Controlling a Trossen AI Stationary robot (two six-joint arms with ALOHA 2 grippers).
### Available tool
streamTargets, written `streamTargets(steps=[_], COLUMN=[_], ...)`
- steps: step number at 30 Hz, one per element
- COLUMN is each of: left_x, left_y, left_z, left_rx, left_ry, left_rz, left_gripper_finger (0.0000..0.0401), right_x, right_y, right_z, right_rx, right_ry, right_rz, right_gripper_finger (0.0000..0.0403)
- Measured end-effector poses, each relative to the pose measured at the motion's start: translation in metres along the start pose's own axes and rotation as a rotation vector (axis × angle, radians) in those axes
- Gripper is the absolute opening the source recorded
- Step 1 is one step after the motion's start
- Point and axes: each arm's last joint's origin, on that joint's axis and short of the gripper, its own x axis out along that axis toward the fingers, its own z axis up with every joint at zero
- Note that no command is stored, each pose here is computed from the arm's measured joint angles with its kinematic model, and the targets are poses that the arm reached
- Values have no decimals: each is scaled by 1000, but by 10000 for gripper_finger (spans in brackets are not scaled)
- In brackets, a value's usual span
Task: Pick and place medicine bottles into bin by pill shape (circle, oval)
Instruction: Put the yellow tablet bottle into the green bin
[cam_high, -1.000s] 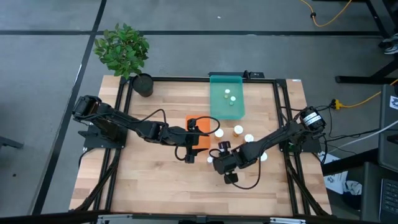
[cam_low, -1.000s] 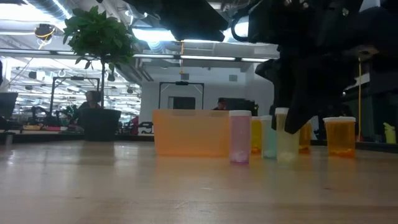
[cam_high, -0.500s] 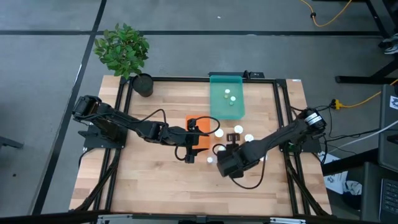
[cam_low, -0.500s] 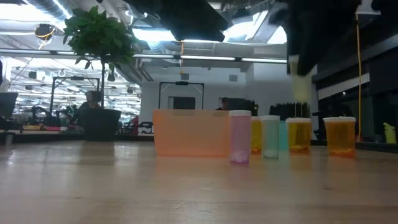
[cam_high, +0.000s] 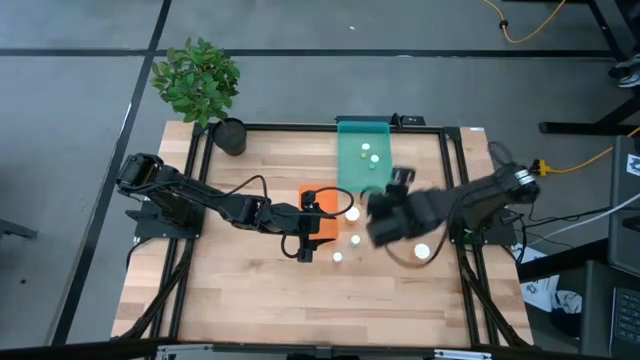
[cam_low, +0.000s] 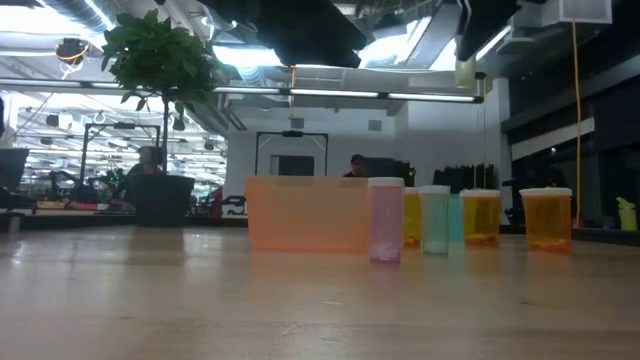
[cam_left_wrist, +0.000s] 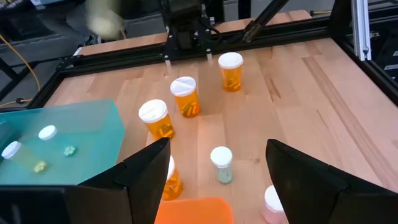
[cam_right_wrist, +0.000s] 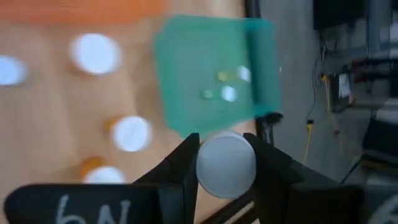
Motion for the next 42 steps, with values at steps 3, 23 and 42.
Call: streamTargets(steps=[3,23,42], left_x=[0,0,0], left_y=[0,1,1], left_z=[0,0,-2], left_rx=[1,1,6], left_ry=[3,4,22], left_rz=[0,5,6], left_gripper_finger=[257,257,257], right_x=[2,193,306], right_y=[-34,-98,-105], right_z=[-15,-10,14], right_rx=[130,390,407], right_ry=[-32,-301,-121], right_rz=[5,394,509], right_gripper_finger=[110,110,111])
